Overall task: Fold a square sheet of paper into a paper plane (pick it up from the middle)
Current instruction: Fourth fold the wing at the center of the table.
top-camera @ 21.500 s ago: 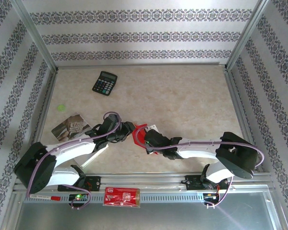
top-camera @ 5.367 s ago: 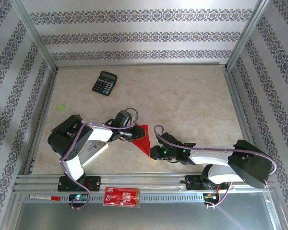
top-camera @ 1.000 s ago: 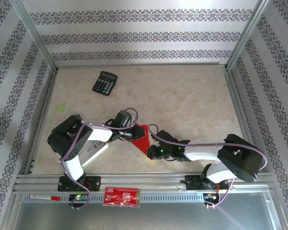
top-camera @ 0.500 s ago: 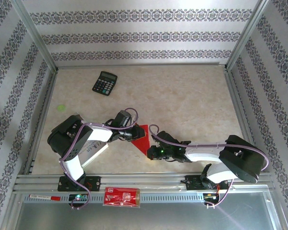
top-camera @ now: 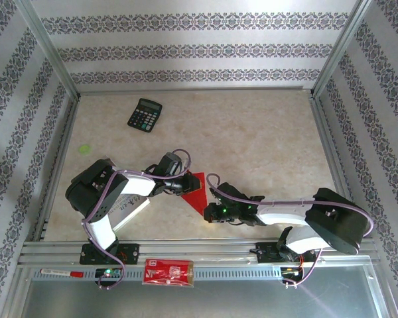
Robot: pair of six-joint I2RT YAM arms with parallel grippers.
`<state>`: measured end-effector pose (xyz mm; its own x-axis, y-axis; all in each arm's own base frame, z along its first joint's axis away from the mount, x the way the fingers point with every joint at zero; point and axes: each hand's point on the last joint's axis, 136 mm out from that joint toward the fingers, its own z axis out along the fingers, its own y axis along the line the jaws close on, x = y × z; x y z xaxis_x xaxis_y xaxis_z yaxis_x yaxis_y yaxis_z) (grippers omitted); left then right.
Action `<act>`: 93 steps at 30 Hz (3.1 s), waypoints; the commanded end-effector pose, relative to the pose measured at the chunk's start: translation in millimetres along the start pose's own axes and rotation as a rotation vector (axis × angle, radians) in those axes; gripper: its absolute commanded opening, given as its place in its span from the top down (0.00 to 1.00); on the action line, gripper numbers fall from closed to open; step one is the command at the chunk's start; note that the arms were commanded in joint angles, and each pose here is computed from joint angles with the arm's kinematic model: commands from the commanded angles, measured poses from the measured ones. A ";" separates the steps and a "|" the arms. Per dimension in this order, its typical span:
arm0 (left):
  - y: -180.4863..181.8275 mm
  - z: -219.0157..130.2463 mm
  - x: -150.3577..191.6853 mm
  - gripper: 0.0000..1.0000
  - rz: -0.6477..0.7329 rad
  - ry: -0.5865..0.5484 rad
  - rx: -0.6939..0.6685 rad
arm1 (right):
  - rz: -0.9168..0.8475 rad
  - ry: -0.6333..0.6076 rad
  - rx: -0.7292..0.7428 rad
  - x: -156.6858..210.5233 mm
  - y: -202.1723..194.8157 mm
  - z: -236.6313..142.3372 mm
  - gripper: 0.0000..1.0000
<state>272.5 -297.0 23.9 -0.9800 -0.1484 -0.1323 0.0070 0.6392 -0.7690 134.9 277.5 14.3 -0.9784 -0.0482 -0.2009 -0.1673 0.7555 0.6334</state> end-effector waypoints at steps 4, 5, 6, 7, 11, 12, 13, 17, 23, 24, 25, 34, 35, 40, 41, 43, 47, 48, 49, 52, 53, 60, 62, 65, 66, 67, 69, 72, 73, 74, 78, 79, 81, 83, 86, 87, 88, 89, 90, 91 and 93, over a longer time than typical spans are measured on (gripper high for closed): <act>47.6 -1.9 12.6 0.82 -0.051 0.025 -0.153 | 0.018 0.034 0.055 14.3 -21.9 8.4 1.00; 47.4 -1.6 12.5 0.82 -0.051 0.025 -0.152 | 0.015 0.034 0.051 13.7 -20.3 8.1 1.00; 47.5 -1.6 12.5 0.82 -0.052 0.025 -0.153 | 0.010 0.032 0.046 12.0 -17.3 6.8 1.00; 47.3 -1.7 12.2 0.82 -0.052 0.024 -0.152 | 0.007 0.027 0.040 10.4 -14.0 5.1 1.00; 47.7 -1.4 12.6 0.82 -0.053 0.024 -0.153 | -0.004 -0.007 0.008 2.2 -0.5 -5.5 1.00; 47.1 -1.3 12.2 0.82 -0.053 0.025 -0.151 | -0.007 -0.017 0.001 0.0 2.4 -8.3 1.00; 46.6 -1.2 11.7 0.82 -0.051 0.024 -0.150 | -0.007 -0.027 -0.005 -2.3 5.3 -11.0 1.00; 47.0 -1.2 12.2 0.82 -0.051 0.026 -0.151 | -0.008 -0.047 -0.021 -10.4 12.3 -16.0 1.00; 47.2 -0.7 12.0 0.82 -0.053 0.027 -0.151 | -0.009 -0.063 -0.029 -25.8 18.2 -15.2 1.00; 47.0 -0.7 11.9 0.82 -0.053 0.026 -0.151 | -0.010 -0.061 -0.028 -27.2 18.0 -13.9 1.00; 46.7 -0.9 11.7 0.82 -0.055 0.026 -0.151 | -0.010 -0.055 -0.028 -28.1 18.4 -12.3 1.00; 44.7 -0.6 10.7 0.82 -0.049 0.028 -0.148 | 0.007 0.008 0.034 -14.9 -9.3 10.2 1.00; 44.2 -0.8 10.4 0.82 -0.047 0.028 -0.148 | 0.013 0.018 0.038 -12.5 -12.1 12.4 1.00; 43.7 -1.1 10.3 0.82 -0.044 0.029 -0.149 | -0.004 0.011 0.021 -17.6 -2.7 6.7 1.00; 43.9 -1.4 10.0 0.82 -0.044 0.028 -0.150 | -0.009 0.000 0.017 -20.6 0.7 3.4 1.00; 43.9 -1.3 10.2 0.82 -0.044 0.028 -0.149 | -0.015 -0.020 0.003 -26.1 7.3 -1.8 1.00; 43.6 -1.6 10.1 0.82 -0.043 0.027 -0.149 | -0.027 -0.044 -0.029 -36.0 21.0 -7.6 1.00; 43.7 -1.6 10.2 0.82 -0.044 0.027 -0.149 | -0.031 -0.045 -0.032 -37.3 23.1 -7.3 1.00; 44.3 -1.5 11.2 0.82 -0.044 0.029 -0.151 | -0.036 -0.047 -0.033 -39.4 25.0 -6.8 1.00; 44.3 -1.6 10.7 0.82 -0.044 0.028 -0.151 | -0.041 -0.046 -0.036 -45.1 28.1 -2.5 1.00; 44.6 -1.9 11.0 0.82 -0.044 0.028 -0.151 | -0.044 -0.044 -0.036 -46.4 28.4 -0.3 1.00; 44.5 -1.4 10.9 0.82 -0.045 0.028 -0.149 | -0.030 -0.003 0.016 -40.5 7.2 16.3 1.00; 43.9 -1.9 10.9 0.82 -0.044 0.028 -0.148 | -0.019 0.015 0.030 -34.6 -1.1 21.0 1.00; 43.1 -2.6 10.3 0.82 -0.039 0.028 -0.150 | -0.004 0.036 0.041 -28.0 -8.5 22.6 1.00; 43.5 -2.7 11.0 0.82 -0.039 0.029 -0.152 | -0.006 0.039 0.041 -27.1 -8.5 21.6 1.00; 43.4 -3.2 10.4 0.82 -0.039 0.027 -0.154 | -0.007 0.038 0.039 -26.8 -7.4 19.1 1.00; 44.9 -3.3 11.2 0.82 -0.038 0.028 -0.158 | -0.012 0.026 0.030 -28.1 -3.7 12.5 1.00; 45.3 -2.7 11.2 0.82 -0.038 0.028 -0.159 | -0.014 0.001 -0.002 -30.6 5.5 3.0 1.00; 45.7 -2.7 10.9 0.82 -0.038 0.027 -0.160 | -0.013 -0.004 -0.011 -30.5 7.9 0.5 1.00; 46.0 -2.6 11.1 0.82 -0.041 0.028 -0.160 | -0.013 -0.007 -0.019 -30.1 10.4 -1.3 1.00; 46.7 -2.6 11.4 0.82 -0.040 0.028 -0.163 | -0.012 -0.003 -0.025 -23.3 13.5 -1.9 1.00; 45.9 -2.3 10.9 0.82 -0.040 0.028 -0.160 | -0.008 0.000 -0.021 -21.0 12.1 -0.9 1.00; 45.9 -2.2 10.6 0.82 -0.037 0.027 -0.161 | -0.004 0.007 -0.016 -17.3 9.4 1.8 1.00; 46.2 -2.0 11.1 0.82 -0.038 0.030 -0.161 | 0.000 0.011 -0.005 -15.0 5.0 4.4 1.00; 45.6 -1.9 10.4 0.82 -0.039 0.028 -0.160 | 0.009 0.018 0.026 -10.2 -6.8 8.0 1.00; 45.2 -1.9 10.1 0.82 -0.038 0.028 -0.159 | 0.011 0.023 0.036 -8.6 -10.8 9.5 1.00; 45.1 -2.1 10.3 0.82 -0.038 0.028 -0.158 | 0.015 0.027 0.042 -6.8 -13.8 11.0 1.00; 44.0 -2.1 9.2 0.82 -0.037 0.026 -0.157 | 0.019 0.033 0.045 -4.9 -16.4 12.7 1.00; 43.3 -2.0 9.5 0.82 -0.036 0.027 -0.155 | 0.022 0.038 0.049 -3.2 -18.8 14.1 1.00; 42.4 -2.2 8.6 0.82 -0.035 0.026 -0.155 | 0.026 0.042 0.054 -1.7 -21.2 15.1 1.00; 39.5 -2.4 6.8 0.82 -0.033 0.024 -0.149 | 0.032 0.047 0.064 0.9 -25.4 15.7 1.00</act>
<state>274.8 -295.1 23.8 -0.9791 -0.1416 -0.1458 0.0196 0.6483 -0.7611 150.9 288.3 14.0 -0.9781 -0.0618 -0.1988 -0.1794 0.7349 0.6540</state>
